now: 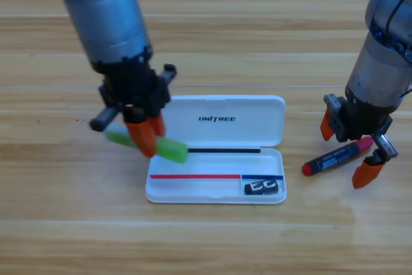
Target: Clean up eraser and pencils
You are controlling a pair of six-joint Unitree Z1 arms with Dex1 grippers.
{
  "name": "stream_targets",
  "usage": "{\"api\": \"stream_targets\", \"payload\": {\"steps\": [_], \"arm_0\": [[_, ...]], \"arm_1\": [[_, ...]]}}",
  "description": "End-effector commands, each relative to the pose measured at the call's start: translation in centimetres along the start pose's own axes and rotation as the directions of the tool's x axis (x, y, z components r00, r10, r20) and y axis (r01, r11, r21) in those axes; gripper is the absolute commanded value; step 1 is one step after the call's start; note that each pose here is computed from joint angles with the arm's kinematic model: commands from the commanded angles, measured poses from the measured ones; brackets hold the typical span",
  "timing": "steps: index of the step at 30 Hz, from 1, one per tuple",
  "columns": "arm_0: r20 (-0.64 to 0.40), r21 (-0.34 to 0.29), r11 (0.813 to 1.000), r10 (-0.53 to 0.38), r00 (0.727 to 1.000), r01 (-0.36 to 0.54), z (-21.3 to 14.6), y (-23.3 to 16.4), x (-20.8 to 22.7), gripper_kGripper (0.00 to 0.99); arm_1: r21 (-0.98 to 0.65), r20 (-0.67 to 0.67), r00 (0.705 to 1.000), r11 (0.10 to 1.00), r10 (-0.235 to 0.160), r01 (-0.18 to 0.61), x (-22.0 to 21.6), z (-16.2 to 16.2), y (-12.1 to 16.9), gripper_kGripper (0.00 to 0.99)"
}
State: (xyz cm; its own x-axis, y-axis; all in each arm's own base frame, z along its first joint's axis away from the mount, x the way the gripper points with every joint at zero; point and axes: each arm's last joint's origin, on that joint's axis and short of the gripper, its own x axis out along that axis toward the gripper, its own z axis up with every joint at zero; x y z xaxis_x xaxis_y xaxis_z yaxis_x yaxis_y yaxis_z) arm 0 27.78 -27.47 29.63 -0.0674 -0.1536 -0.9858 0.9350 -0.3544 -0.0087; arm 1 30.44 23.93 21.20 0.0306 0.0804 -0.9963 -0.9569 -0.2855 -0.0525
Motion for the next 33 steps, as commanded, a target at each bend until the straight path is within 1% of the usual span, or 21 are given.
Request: {"api": "stream_targets", "payload": {"steps": [1, 4, 6, 9, 12, 16, 17, 18, 20, 22, 23, 24, 29, 33], "arm_0": [[-0.039, -0.032, 0.998, -0.048, 0.998, 0.047, 3.4, 2.1, 4.6, 0.072], [-0.039, -0.081, 0.996, -0.049, 0.998, 0.046, 4.4, 2.8, 5.6, 0.072], [-0.047, -0.098, 0.994, -0.051, 0.998, 0.046, 5.1, 3.1, 6.3, 0.074], [-0.060, -0.150, 0.987, -0.059, 0.996, 0.050, 5.4, 3.7, 7.3, 0.074], [-0.066, -0.177, 0.983, -0.063, 0.996, 0.050, 5.3, 3.8, 7.5, 0.074], [-0.066, -0.228, 0.973, -0.061, 0.996, 0.044, 4.8, 4.2, 7.6, 0.074], [-0.065, -0.240, 0.970, -0.065, 0.996, 0.047, 4.7, 4.3, 7.7, 0.074], [-0.062, -0.250, 0.967, -0.064, 0.996, 0.046, 4.7, 4.4, 7.8, 0.074], [-0.050, -0.266, 0.962, -0.071, 0.996, 0.055, 4.6, 4.7, 7.9, 0.074], [-0.047, -0.286, 0.956, -0.078, 0.996, 0.062, 4.3, 5.0, 8.3, 0.074], [-0.043, -0.293, 0.954, -0.085, 0.995, 0.068, 4.2, 5.1, 8.5, 0.074], [-0.032, -0.303, 0.950, -0.094, 0.995, 0.080, 4.0, 5.3, 8.6, 0.074], [-0.023, -0.325, 0.941, -0.112, 0.993, 0.099, 3.0, 5.7, 9.1, 0.074], [-0.031, -0.318, 0.944, -0.104, 0.994, 0.089, 2.7, 5.8, 9.0, 0.074]], "arm_1": [[0.005, -0.025, 0.998, 0.999, 0.049, -0.049, 3.7, -1.1, -2.2, 0.990], [0.000, -0.031, 0.998, 0.999, 0.052, -0.052, 4.4, -1.1, -3.0, 0.988], [-0.003, -0.035, 0.998, 0.999, 0.054, -0.054, 4.9, -1.1, -3.3, 0.986], [-0.008, -0.045, 0.997, 0.998, 0.060, -0.061, 5.4, -1.1, -3.5, 0.973], [-0.014, -0.058, 0.996, 0.998, 0.066, -0.066, 6.0, -1.1, -3.7, 0.920], [-0.024, -0.076, 0.994, 0.997, 0.072, -0.074, 6.6, -1.1, -3.9, 0.802], [-0.028, -0.080, 0.994, 0.997, 0.074, -0.077, 6.7, -1.1, -3.9, 0.756], [-0.033, -0.087, 0.993, 0.996, 0.075, -0.078, 6.8, -1.2, -3.9, 0.687], [-0.039, -0.093, 0.993, 0.996, 0.078, -0.082, 7.0, -1.2, -3.9, 0.457], [-0.043, -0.094, 0.992, 0.995, 0.081, -0.085, 7.0, -1.2, -3.8, 0.169], [-0.043, -0.092, 0.992, 0.995, 0.081, -0.086, 7.0, -1.2, -3.8, 0.052], [-0.045, -0.092, 0.992, 0.995, 0.081, -0.086, 7.0, -1.2, -3.8, 0.000], [-0.049, -0.095, 0.992, 0.995, 0.084, -0.089, 7.0, -1.3, -3.6, 0.000], [-0.043, -0.096, 0.992, 0.996, 0.077, -0.081, 6.6, -1.3, -3.6, 0.000]]}}
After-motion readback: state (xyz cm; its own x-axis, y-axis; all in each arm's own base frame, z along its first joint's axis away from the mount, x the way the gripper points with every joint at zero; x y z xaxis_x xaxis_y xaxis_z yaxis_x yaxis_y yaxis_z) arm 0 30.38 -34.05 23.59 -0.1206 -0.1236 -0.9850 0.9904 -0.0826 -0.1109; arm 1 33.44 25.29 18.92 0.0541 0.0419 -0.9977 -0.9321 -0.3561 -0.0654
